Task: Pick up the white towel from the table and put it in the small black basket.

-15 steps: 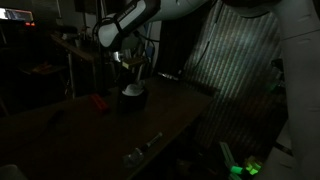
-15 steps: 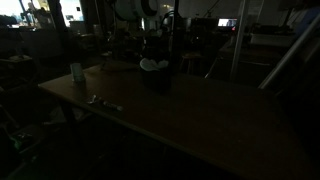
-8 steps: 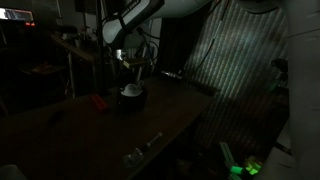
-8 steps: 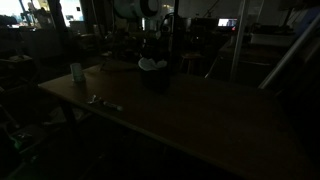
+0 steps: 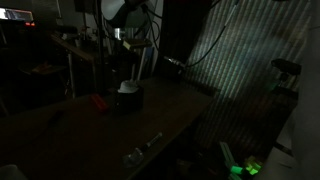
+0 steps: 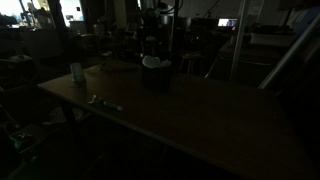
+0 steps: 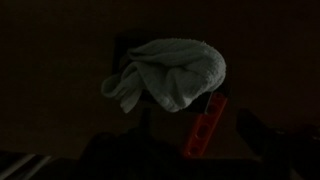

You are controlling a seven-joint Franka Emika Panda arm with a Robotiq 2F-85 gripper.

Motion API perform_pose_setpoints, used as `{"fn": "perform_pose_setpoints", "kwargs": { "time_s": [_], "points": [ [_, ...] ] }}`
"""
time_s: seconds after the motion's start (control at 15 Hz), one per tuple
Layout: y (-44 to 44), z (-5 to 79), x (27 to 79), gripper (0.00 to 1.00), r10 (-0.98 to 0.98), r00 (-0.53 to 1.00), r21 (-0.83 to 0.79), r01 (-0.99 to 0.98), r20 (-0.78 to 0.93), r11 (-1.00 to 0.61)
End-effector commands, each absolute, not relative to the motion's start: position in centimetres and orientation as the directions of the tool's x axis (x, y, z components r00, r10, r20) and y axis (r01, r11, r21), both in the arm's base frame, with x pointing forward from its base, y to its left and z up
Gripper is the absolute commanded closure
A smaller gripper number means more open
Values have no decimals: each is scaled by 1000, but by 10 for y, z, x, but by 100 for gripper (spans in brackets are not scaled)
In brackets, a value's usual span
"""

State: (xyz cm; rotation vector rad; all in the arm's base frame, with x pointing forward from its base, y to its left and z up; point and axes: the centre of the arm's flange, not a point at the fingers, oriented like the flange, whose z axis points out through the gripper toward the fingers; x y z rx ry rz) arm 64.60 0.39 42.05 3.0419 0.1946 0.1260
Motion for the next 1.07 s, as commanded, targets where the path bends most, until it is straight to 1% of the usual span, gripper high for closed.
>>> {"fn": "perform_pose_setpoints", "kwargs": {
  "time_s": [0.0, 0.07, 0.13, 0.27, 0.33, 0.47, 0.6, 0.67, 0.8, 1.0],
  "points": [
    [11, 460, 629, 29, 179, 975, 141, 160, 133, -977],
    [13, 466, 629, 25, 187, 972, 151, 165, 144, -975],
    [15, 469, 630, 26, 196, 969, 169, 170, 149, -971],
    [18, 464, 633, 40, 218, 966, 205, 188, 137, -961],
    [18, 459, 635, 51, 228, 966, 224, 197, 121, -954],
    [19, 443, 639, 66, 246, 966, 263, 218, 78, -940],
    [17, 425, 641, 79, 261, 965, 295, 239, 36, -925],
    [16, 416, 643, 88, 265, 964, 306, 249, 13, -919],
    [18, 406, 648, 100, 277, 961, 308, 262, 6, -915],
    [25, 391, 657, 100, 278, 961, 287, 265, 4, -921]
  ]
}}
